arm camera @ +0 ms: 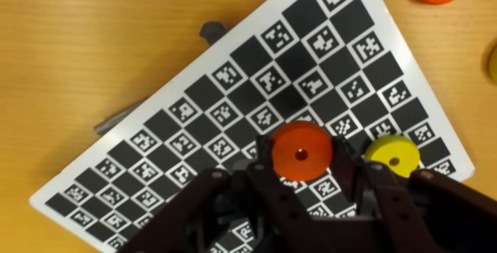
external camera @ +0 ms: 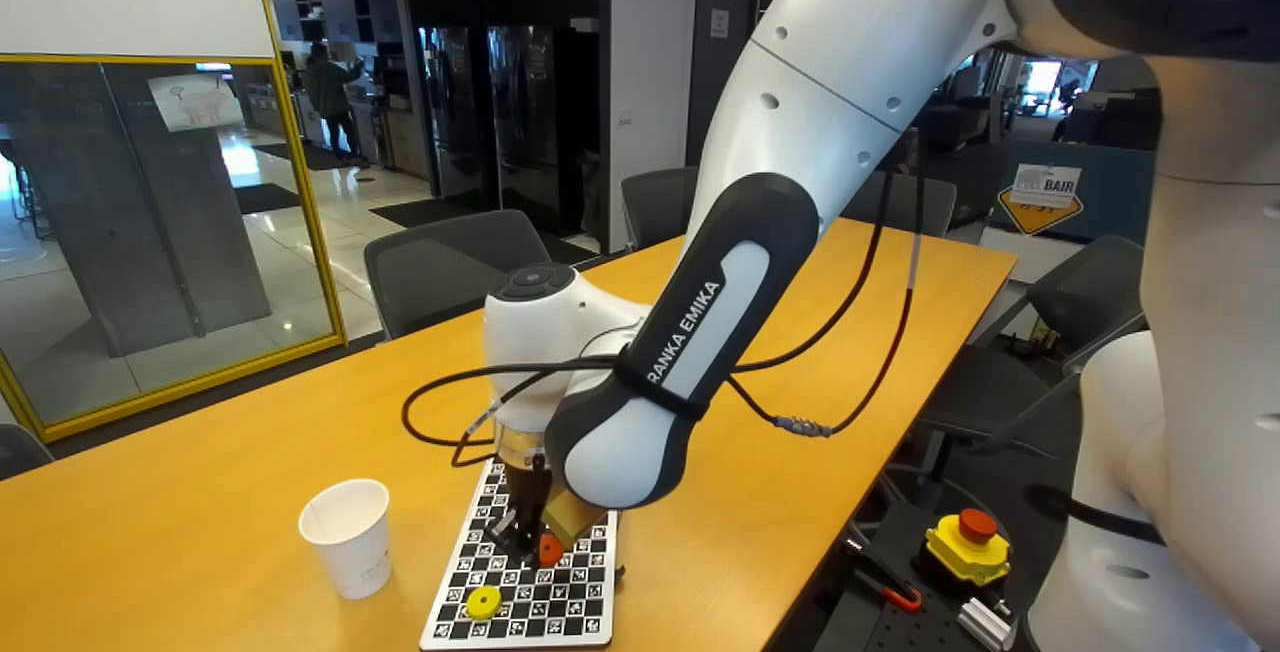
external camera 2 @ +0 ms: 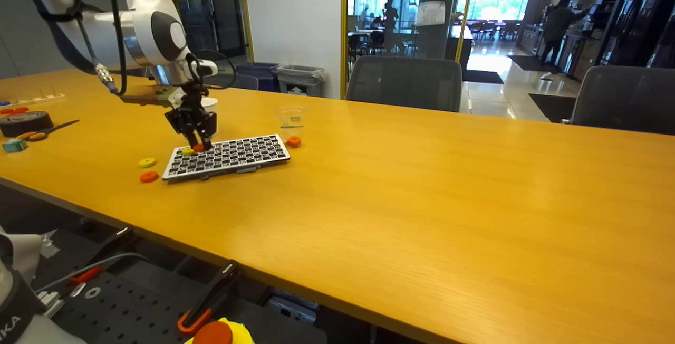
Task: Put the orange rings on the clear cup and put the yellow rings in the white cup
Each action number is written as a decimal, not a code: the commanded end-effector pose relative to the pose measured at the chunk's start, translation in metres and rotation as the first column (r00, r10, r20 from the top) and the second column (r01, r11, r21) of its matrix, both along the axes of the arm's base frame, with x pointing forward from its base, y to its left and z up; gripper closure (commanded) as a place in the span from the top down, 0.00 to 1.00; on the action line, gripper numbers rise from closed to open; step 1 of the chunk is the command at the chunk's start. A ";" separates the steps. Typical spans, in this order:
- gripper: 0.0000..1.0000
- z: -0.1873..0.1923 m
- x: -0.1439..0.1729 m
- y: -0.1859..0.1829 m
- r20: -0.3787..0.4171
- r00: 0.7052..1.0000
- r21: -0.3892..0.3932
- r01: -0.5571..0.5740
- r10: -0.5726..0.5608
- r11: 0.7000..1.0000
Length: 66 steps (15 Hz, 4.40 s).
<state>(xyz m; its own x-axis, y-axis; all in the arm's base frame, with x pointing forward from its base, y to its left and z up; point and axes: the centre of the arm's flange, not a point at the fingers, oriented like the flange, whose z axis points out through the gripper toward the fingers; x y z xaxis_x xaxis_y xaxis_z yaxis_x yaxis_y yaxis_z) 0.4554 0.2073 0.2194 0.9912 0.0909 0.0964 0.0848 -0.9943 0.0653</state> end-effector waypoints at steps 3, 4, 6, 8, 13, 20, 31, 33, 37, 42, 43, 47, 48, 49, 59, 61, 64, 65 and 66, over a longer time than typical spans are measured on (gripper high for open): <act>0.23 0.068 0.045 -0.023 0.064 0.997 -0.005 0.041 -0.040 0.999; 0.23 0.077 0.056 -0.029 0.075 0.996 -0.005 0.051 -0.051 0.999; 0.23 0.092 0.078 -0.045 0.094 0.994 -0.003 0.064 -0.063 0.998; 0.22 0.100 0.100 -0.062 0.106 0.992 0.005 0.067 -0.067 0.998; 0.22 0.099 0.156 -0.107 0.096 0.993 0.017 0.074 -0.075 0.997; 0.22 0.077 0.196 -0.128 0.058 0.996 0.018 0.070 -0.071 0.997; 0.22 0.079 0.193 -0.142 0.065 0.994 -0.003 0.087 -0.087 0.996; 0.22 0.078 0.193 -0.145 0.064 0.994 -0.008 0.092 -0.092 0.996; 0.22 0.077 0.194 -0.152 0.057 0.993 -0.016 0.105 -0.103 0.994; 0.90 0.080 0.191 -0.155 0.058 0.992 -0.015 0.115 -0.114 0.993; 0.97 0.081 0.190 -0.155 0.059 0.992 -0.016 0.116 -0.115 0.993; 1.00 0.091 0.182 -0.153 0.073 0.990 -0.014 0.122 -0.121 0.992; 1.00 0.096 0.175 -0.150 0.066 0.991 -0.011 0.116 -0.115 0.993; 1.00 0.098 0.169 -0.147 0.058 0.992 -0.008 0.111 -0.111 0.994; 1.00 0.057 0.059 -0.032 -0.119 0.991 0.058 -0.053 0.059 0.997; 1.00 0.043 0.051 -0.006 -0.153 0.984 0.072 -0.083 0.093 0.994; 1.00 0.027 0.047 0.025 -0.185 0.975 0.081 -0.112 0.126 0.990; 1.00 0.021 0.045 0.031 -0.195 0.971 0.084 -0.123 0.137 0.989; 1.00 0.015 0.046 0.036 -0.199 0.970 0.084 -0.127 0.142 0.988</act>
